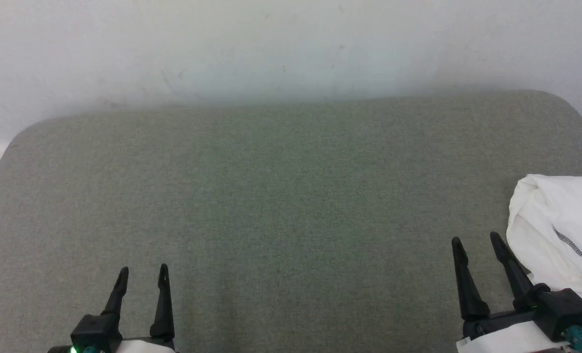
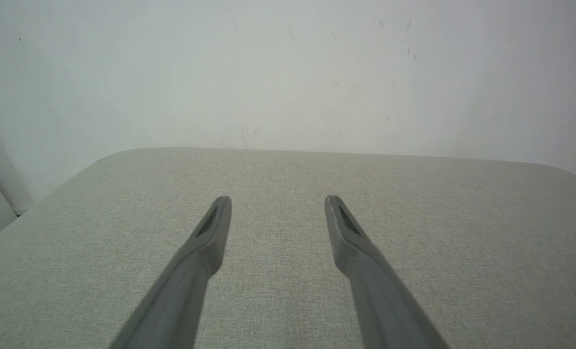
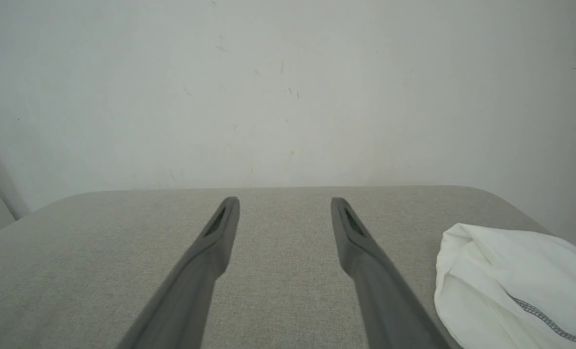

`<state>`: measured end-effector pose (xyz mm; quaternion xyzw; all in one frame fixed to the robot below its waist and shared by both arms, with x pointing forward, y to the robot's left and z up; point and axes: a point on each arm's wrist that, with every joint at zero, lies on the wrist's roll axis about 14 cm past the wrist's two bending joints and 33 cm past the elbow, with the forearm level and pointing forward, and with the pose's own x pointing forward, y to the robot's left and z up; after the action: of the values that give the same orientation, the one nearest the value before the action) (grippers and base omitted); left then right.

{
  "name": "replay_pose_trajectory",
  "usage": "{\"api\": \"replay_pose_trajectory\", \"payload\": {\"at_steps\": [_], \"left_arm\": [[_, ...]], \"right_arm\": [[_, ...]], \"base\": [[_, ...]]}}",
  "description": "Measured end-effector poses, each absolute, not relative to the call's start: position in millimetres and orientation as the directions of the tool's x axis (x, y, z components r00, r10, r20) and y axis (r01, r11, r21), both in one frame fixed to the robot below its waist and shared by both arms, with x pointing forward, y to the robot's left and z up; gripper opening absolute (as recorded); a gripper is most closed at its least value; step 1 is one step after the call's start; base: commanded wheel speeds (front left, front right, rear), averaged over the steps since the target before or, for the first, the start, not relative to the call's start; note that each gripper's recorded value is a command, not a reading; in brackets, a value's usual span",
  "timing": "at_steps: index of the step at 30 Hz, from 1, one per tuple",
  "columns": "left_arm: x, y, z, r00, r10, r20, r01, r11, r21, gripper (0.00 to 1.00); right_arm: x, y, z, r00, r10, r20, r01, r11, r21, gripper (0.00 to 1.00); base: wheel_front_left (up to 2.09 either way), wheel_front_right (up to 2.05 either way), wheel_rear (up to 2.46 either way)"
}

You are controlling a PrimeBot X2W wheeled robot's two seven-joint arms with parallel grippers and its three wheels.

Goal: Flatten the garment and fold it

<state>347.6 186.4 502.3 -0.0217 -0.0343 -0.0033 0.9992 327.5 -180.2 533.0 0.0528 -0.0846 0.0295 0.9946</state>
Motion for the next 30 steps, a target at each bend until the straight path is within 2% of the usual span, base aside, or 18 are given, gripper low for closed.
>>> {"api": "replay_pose_trajectory", "payload": {"at_steps": [2,3,30], "left_arm": [[346.4,185.2,499.4,0.998,-0.013,0.060,0.016,0.999,-0.045,1.00],[346.4,185.3,499.1,0.998,-0.013,0.058,0.015,0.999,-0.046,0.00],[348.4,183.4,498.9,0.999,-0.018,0.032,0.019,0.999,-0.038,0.00]], "right_arm": [[327.8,-178.4,533.3,0.983,0.055,0.172,-0.073,0.992,0.100,1.00],[327.9,-178.3,533.4,0.983,0.056,0.172,-0.074,0.992,0.100,0.00],[333.5,-174.8,528.1,0.989,0.074,0.128,-0.085,0.993,0.077,0.00]], "base": [[0.00,0.00,0.00],[0.00,0.00,0.00],[0.00,0.00,0.00]]}}
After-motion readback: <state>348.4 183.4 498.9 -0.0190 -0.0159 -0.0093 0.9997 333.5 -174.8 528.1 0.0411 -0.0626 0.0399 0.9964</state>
